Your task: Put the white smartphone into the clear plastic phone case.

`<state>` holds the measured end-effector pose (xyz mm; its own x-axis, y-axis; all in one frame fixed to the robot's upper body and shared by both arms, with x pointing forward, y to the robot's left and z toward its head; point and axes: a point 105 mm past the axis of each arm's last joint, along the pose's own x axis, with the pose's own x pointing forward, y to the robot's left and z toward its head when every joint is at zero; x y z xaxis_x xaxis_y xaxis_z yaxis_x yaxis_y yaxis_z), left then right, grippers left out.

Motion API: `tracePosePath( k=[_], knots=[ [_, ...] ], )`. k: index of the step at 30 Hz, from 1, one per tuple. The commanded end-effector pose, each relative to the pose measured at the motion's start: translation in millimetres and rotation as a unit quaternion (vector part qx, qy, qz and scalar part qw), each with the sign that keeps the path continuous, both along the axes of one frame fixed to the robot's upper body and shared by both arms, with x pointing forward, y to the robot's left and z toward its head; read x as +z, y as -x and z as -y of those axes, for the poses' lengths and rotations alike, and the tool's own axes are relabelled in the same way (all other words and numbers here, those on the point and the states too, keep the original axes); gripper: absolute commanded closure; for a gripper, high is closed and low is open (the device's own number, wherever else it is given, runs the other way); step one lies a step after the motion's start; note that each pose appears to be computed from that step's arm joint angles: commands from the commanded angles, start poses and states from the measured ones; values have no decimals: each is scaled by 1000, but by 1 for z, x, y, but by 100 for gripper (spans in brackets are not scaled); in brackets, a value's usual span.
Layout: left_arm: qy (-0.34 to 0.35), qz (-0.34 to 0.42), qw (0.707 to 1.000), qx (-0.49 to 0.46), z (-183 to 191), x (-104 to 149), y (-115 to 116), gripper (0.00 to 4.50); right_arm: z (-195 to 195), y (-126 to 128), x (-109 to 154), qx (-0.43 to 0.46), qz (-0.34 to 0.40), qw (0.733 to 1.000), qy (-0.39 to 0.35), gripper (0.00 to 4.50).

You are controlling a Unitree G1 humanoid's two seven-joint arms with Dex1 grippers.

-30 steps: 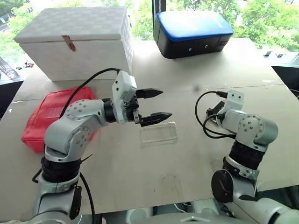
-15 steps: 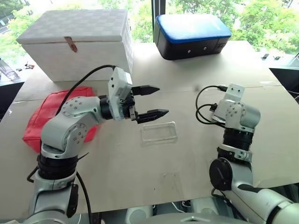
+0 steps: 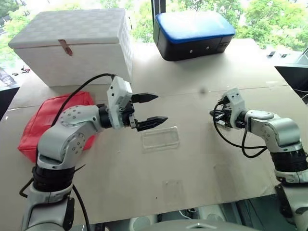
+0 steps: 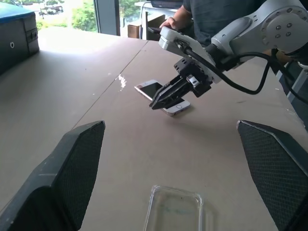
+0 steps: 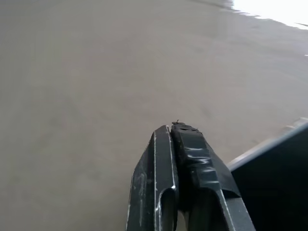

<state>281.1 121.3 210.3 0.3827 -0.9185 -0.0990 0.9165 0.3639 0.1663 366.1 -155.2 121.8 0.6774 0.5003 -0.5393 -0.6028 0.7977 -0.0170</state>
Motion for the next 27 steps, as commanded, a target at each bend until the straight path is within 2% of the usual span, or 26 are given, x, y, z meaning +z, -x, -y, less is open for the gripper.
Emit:
tracePosePath(
  k=[1, 3, 5, 6, 7, 11, 12, 14, 20, 21, 22, 27],
  knots=[
    [-2, 31, 999, 15, -6, 10, 4, 0, 29, -31, 31, -72, 44, 996, 1, 446],
    [-3, 33, 999, 22, -8, 10, 5, 0, 36, -39, 42, -104, 66, 992, -5, 394],
    [-3, 33, 999, 30, -9, 10, 8, 0, 36, -40, 51, -136, 86, 987, -15, 306],
    [-4, 32, 999, 32, -9, 9, 9, 0, 33, -37, 53, -148, 86, 985, -28, 256],
    [-4, 32, 999, 33, -9, 9, 10, 0, 32, -34, 54, -163, 86, 982, -36, 232],
    [-3, 28, 999, 33, -9, 7, 10, 0, 29, -16, 55, -226, 77, 970, -55, 37],
    [-2, 27, 999, 32, -8, 7, 9, 0, 30, -10, 56, -247, 76, 964, -56, 7],
    [0, 27, 999, 27, -6, 7, 8, 0, 30, 1, 54, -285, 68, 954, -58, 7],
    [-2, 28, 1000, 2, 1, 7, 2, 0, 39, 25, 34, -437, 32, 897, -54, 7],
    [-3, 28, 1000, -2, 2, 7, 1, 0, 41, 28, 29, -463, 21, 885, -39, 59],
    [-6, 27, 1000, -7, 2, 6, 0, 0, 41, 30, 24, -487, 6, 873, -20, 90],
    [-8, 30, 999, -19, 5, 7, -5, 0, 25, 25, 22, -509, -31, 860, -34, 90]
  ],
)
